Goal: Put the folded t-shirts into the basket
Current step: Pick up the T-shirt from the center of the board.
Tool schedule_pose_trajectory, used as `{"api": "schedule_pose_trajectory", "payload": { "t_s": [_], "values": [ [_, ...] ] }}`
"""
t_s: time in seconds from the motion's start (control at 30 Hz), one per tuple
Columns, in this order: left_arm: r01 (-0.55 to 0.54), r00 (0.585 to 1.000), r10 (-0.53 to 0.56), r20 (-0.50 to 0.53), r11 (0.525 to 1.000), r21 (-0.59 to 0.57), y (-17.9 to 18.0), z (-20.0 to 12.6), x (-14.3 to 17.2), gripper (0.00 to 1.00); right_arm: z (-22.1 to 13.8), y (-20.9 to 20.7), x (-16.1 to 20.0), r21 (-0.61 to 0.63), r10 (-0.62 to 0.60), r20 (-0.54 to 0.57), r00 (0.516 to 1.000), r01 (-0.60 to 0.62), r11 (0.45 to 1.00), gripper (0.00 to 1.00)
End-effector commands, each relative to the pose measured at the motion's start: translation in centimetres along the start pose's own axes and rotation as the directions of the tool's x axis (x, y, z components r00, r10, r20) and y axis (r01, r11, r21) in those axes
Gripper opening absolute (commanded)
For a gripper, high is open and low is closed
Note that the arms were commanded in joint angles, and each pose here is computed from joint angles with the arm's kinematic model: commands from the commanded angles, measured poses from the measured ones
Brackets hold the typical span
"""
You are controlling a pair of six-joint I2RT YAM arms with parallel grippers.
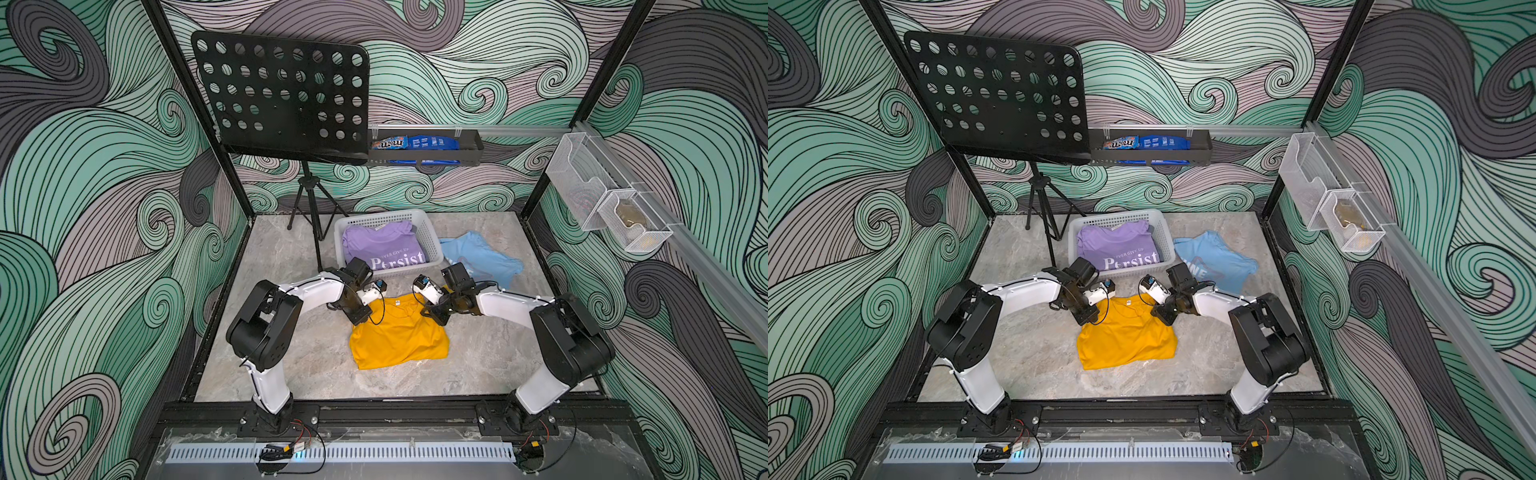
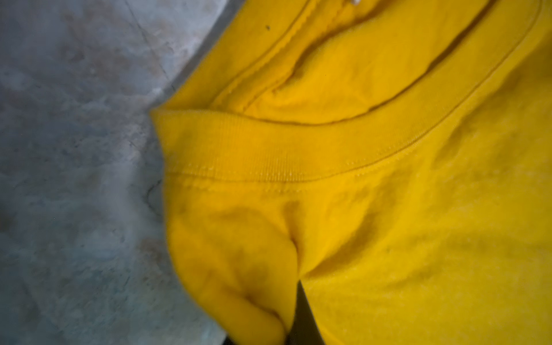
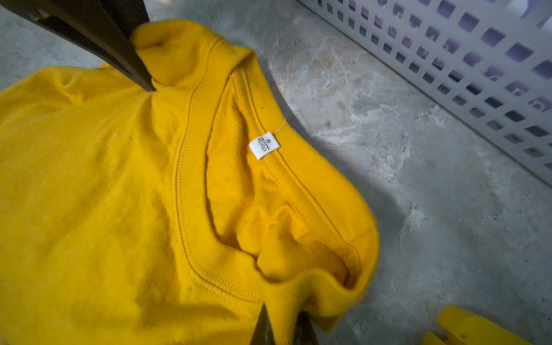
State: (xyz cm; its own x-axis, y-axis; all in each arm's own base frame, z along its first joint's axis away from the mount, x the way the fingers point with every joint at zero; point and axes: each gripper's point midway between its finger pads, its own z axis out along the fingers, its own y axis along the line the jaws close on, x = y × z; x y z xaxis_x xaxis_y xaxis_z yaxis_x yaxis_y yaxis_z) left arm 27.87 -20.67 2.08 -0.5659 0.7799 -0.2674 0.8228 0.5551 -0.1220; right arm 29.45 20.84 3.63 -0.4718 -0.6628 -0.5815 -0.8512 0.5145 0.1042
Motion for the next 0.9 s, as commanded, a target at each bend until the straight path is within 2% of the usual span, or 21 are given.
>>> {"api": "schedule_pose_trajectory", "payload": {
  "t_s": [0.0,0.23,0.47,0.77,0.87],
  "values": [
    [-0.018,0.999,0.016,0.028,0.999,0.051,-1.5,-2.4,0.0,0.0,-2.0,0.8,-2.5,-0.002,-0.065,0.116,0.991,0.065,0.998,0.0],
    [-0.058,0.991,0.044,0.122,0.993,0.106,-3.7,-7.9,-1.5,0.0,-7.9,2.7,-6.5,0.039,-0.186,0.303,0.934,0.183,0.982,0.0],
    [-0.077,0.972,0.063,0.227,0.996,0.053,-4.2,-15.3,-4.3,0.0,-15.1,2.9,-12.3,0.165,-0.283,0.47,0.836,0.232,0.959,0.0],
    [-0.076,0.9,0.138,0.414,0.984,-0.162,-1.5,-24.8,-10.2,0.0,-22.9,-0.2,-20.0,0.277,-0.288,0.62,0.73,0.139,0.951,0.0],
    [-0.041,0.869,0.157,0.469,0.968,-0.248,0.5,-27.0,-12.5,0.0,-24.1,-2.2,-22.1,0.317,-0.275,0.637,0.72,0.081,0.945,0.0]
  ]
}}
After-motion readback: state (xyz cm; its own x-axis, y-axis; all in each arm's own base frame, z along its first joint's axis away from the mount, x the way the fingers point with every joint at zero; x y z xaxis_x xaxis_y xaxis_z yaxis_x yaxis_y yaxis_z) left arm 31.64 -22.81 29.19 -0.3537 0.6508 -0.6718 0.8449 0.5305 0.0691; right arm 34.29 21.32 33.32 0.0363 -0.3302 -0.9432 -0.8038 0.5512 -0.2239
